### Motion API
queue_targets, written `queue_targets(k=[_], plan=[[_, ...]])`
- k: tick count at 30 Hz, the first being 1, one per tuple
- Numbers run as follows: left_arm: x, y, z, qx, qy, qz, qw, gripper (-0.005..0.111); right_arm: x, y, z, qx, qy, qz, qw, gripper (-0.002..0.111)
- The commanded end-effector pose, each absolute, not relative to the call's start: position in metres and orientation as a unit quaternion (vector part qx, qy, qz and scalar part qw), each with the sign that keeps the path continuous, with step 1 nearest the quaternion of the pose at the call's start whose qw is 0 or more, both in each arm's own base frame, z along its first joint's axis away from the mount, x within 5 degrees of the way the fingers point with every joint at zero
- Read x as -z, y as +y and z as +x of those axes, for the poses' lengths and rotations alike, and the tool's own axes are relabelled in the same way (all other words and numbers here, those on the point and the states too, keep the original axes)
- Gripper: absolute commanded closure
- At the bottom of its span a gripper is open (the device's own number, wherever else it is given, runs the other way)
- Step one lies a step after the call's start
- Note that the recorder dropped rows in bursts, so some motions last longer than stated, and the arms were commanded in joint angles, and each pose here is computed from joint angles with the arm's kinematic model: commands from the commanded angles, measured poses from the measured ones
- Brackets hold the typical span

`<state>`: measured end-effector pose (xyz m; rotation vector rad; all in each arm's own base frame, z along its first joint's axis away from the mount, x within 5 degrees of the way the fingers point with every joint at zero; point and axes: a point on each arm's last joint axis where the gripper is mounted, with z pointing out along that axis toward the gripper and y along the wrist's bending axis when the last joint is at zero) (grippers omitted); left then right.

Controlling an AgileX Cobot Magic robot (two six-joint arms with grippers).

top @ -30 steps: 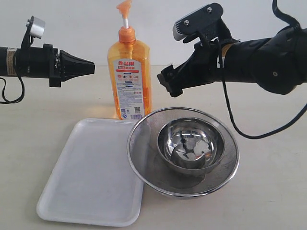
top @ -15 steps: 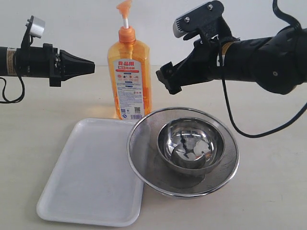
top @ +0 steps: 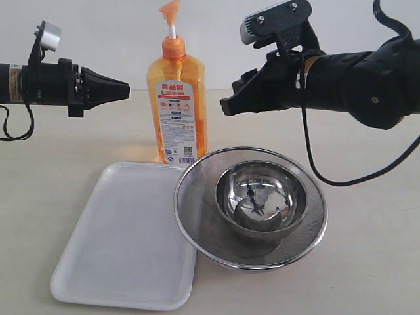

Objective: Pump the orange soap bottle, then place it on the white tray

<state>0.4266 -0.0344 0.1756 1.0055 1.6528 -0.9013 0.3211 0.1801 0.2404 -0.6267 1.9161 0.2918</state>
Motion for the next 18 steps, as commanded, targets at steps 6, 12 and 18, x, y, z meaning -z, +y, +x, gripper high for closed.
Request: queue_targets(k=[6,12,18], plan=[[-0.177,-0.036,0.427,0.373,0.673,0.412,0.488,0.102,-0.240,0.162,0.331,-0.087,0.807,-0.264,0.521,0.108],[-0.177,-0.036,0.427,0.373,0.673,0.412,0.488,0.102,-0.240,0.105,0.353,-0.043,0.826,-0.200,0.526,0.108],[-0.178,-0.036,0.427,0.369,0.669,0.416,0.492,0.102,-0.241,0.090,0.361,0.004,0.808,-0.257,0.531,0.108]])
